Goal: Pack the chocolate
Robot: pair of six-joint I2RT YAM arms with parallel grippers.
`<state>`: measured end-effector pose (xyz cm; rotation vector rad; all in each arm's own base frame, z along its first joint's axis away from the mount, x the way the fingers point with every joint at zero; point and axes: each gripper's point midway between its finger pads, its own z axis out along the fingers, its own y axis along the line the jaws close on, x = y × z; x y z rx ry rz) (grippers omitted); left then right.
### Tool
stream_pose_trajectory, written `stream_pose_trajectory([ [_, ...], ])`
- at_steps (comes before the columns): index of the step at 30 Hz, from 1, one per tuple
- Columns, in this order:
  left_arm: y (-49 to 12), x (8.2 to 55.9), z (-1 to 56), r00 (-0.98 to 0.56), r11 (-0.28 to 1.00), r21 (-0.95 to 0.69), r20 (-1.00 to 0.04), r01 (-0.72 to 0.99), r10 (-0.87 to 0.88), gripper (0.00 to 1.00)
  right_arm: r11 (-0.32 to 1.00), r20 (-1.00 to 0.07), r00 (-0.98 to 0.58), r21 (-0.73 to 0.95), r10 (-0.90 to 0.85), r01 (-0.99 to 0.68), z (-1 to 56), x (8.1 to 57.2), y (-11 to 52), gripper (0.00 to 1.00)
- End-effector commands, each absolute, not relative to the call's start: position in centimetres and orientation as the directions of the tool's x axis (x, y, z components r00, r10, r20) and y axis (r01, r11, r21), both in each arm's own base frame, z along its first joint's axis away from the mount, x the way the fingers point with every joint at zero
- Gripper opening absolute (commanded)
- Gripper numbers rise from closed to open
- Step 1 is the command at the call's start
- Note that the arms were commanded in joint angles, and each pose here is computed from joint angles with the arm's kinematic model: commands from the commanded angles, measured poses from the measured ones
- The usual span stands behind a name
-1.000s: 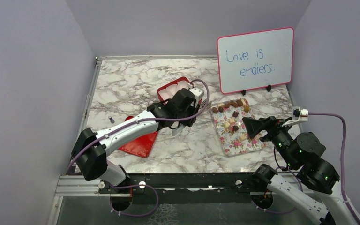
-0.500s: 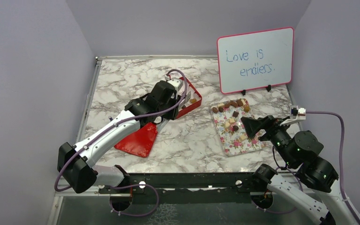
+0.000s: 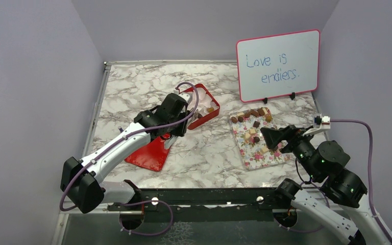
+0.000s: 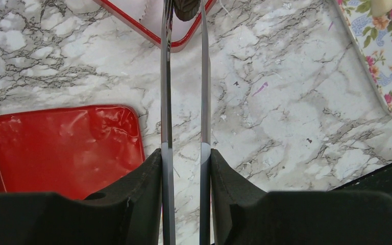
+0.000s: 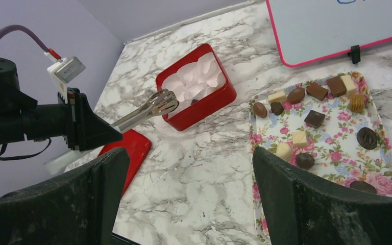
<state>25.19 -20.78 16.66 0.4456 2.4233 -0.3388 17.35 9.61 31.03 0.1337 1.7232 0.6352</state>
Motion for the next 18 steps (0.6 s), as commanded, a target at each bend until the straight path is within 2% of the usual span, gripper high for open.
stream_pose_trajectory([
  [1, -20.2, 25.2, 17.4, -0.727, 0.915, -0.141, -0.658, 0.379, 0.199, 0.27, 0.835, -0.868, -0.248, 0.487, 0.43, -0.256, 31.5, 17.2, 9.5, 0.96],
  [18, -20.1, 25.4, 16.3, -0.743, 0.915, -0.135, -0.634, 0.38, 0.215, 0.31, 0.828, -0.867, -0.263, 0.489, 0.424, -0.276, 31.8, 17.4, 10.4, 0.96],
])
